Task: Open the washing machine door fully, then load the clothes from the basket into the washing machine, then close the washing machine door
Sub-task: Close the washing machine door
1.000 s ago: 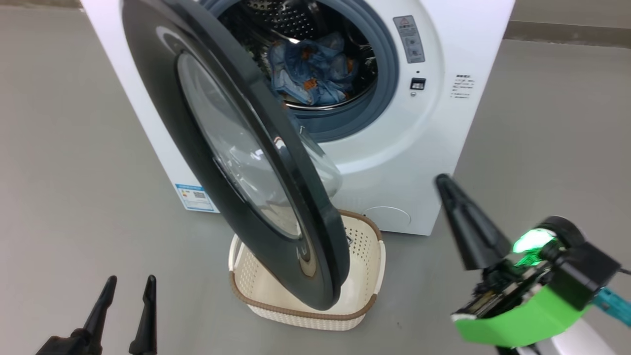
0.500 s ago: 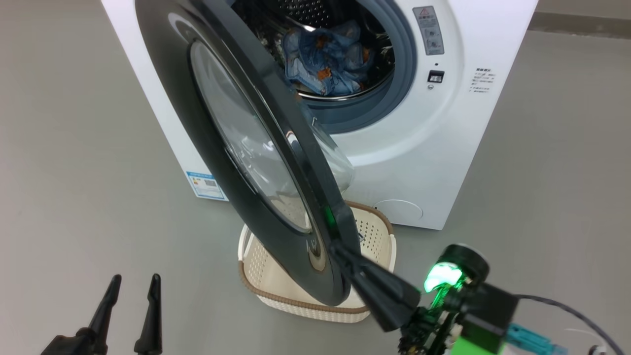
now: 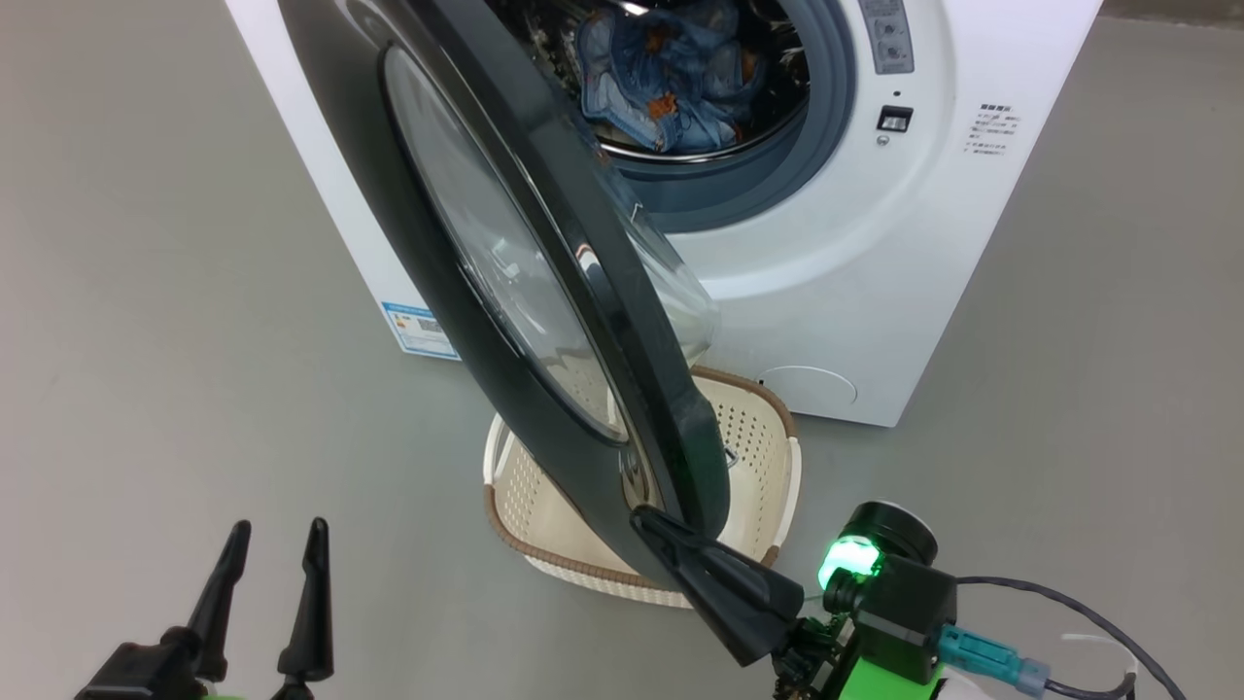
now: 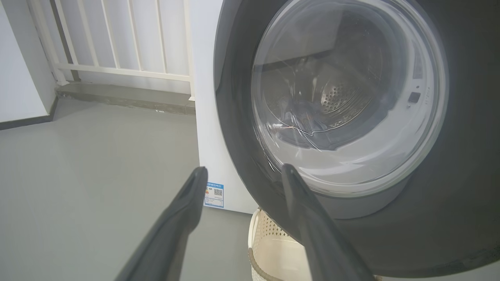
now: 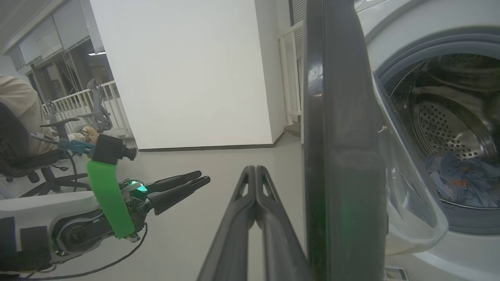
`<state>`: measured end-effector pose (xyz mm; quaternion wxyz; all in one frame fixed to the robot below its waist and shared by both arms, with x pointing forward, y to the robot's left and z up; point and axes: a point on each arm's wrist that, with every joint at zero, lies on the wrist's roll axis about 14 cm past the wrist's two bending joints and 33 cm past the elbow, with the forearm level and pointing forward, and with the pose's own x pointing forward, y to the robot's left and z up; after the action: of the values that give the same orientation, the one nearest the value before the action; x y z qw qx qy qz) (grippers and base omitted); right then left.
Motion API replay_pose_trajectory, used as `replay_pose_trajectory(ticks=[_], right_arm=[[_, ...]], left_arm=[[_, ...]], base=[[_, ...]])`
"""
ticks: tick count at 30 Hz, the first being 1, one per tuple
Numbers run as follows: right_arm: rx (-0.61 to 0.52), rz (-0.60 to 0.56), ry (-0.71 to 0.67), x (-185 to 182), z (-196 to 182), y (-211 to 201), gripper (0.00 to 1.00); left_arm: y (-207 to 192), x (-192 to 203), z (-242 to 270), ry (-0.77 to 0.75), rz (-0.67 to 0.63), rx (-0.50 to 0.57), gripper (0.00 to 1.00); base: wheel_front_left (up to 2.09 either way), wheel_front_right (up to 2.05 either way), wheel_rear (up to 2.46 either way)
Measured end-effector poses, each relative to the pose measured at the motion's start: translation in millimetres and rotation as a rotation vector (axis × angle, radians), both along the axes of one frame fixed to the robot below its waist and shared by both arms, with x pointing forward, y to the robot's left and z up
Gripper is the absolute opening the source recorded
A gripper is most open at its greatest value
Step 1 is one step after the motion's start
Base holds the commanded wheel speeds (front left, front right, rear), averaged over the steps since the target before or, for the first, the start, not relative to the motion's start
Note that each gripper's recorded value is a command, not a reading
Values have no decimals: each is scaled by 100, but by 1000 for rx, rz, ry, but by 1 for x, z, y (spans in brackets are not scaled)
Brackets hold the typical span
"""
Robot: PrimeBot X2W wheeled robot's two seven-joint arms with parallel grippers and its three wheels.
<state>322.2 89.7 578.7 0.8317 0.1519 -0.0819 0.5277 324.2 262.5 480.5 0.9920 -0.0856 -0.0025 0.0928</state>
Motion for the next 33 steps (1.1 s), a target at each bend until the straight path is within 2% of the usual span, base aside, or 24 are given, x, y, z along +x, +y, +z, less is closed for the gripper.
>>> replay_pose_trajectory(ticks=[19, 33], right_arm=[[-40, -7, 56, 17, -23, 5, 0], [-27, -111, 70, 56, -25, -11, 0]], left_arm=[[-2, 12, -1, 3, -5, -3, 100], [-17, 26, -4, 8, -48, -8, 100]], base=[[0, 0, 0], [0, 0, 0]])
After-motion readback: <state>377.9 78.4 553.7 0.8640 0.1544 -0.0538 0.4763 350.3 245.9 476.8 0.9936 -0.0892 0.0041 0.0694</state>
